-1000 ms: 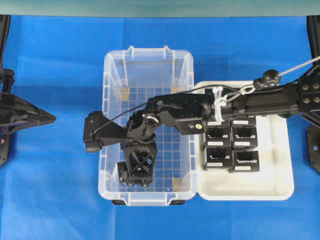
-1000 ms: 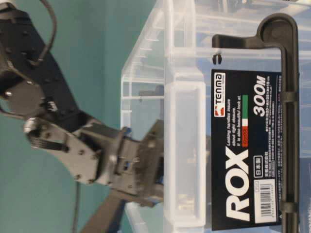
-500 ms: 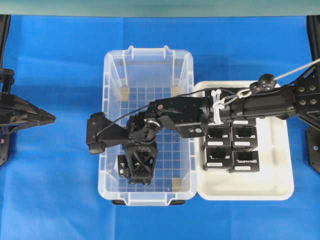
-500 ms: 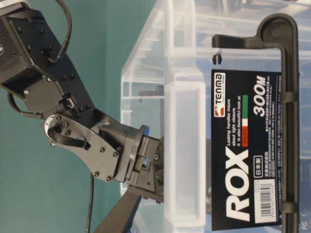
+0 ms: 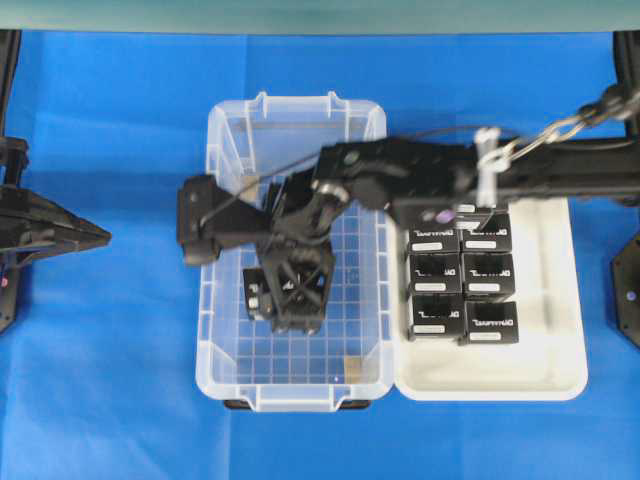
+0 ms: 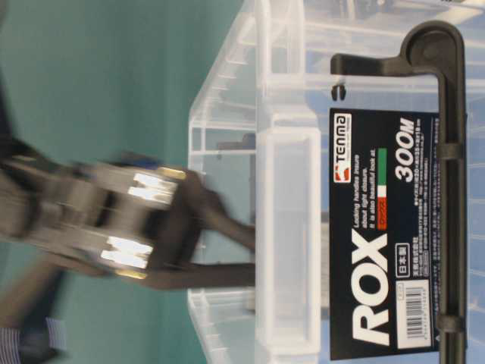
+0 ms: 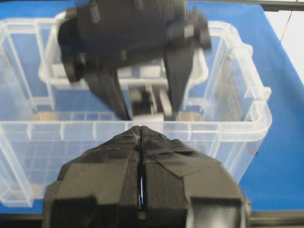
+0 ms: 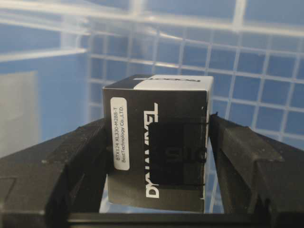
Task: Pick the box from inside the plastic case
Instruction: 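Lift the black box out of the case and carry it right to the tray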
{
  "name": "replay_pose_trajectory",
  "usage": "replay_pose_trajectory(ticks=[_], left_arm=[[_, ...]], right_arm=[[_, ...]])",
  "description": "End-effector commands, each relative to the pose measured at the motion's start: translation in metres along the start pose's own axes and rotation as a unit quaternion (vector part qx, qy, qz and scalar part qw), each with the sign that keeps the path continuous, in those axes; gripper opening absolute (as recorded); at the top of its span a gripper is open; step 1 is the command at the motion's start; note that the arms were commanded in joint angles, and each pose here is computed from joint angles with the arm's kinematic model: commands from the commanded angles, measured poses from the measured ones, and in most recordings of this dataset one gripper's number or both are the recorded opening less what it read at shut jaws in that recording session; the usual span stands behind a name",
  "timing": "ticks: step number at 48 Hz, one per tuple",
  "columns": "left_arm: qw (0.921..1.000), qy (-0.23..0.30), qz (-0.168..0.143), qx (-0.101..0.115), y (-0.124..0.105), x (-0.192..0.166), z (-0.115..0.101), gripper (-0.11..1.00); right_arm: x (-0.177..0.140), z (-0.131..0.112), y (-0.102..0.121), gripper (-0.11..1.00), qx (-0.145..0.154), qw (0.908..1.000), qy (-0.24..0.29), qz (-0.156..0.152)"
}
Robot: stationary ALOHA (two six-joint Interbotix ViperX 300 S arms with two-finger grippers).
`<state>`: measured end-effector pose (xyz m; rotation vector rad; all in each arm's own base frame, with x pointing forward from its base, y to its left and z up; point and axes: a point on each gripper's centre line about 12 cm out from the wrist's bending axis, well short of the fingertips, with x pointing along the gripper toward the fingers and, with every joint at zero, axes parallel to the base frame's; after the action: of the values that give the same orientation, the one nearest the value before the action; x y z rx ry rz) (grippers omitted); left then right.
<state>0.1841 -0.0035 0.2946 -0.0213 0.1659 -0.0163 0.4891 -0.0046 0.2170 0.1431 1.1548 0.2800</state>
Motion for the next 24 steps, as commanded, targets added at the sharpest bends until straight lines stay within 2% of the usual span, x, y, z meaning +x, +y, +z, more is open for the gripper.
replay_pose_trajectory(ticks=[1, 7, 12, 19, 24], left_arm=[[0.9999, -0.015, 0.001, 0.001, 0.000, -0.001, 0.012, -0.06], [0.9998, -0.020, 0.000, 0.001, 0.000, -0.003, 0.014, -0.06], [0.9997, -0.024, 0.001, 0.001, 0.000, -0.004, 0.015, -0.06], [0.9997, -0.025, 0.001, 0.001, 0.000, -0.004, 0.015, -0.06], [0.9997, -0.024, 0.001, 0.001, 0.000, -0.004, 0.015, -0.06]], right_arm=[[-0.052, 0.014, 0.009, 0.68, -0.012, 0.9992, -0.037, -0.002], [-0.121, 0.017, 0.023, 0.68, -0.025, 0.9973, -0.069, -0.003], [-0.169, 0.002, 0.030, 0.68, -0.010, 0.9975, -0.069, -0.003], [-0.206, -0.033, 0.035, 0.67, 0.019, 0.9988, -0.045, -0.002], [-0.209, -0.065, 0.034, 0.66, 0.040, 0.9990, -0.018, -0.003]])
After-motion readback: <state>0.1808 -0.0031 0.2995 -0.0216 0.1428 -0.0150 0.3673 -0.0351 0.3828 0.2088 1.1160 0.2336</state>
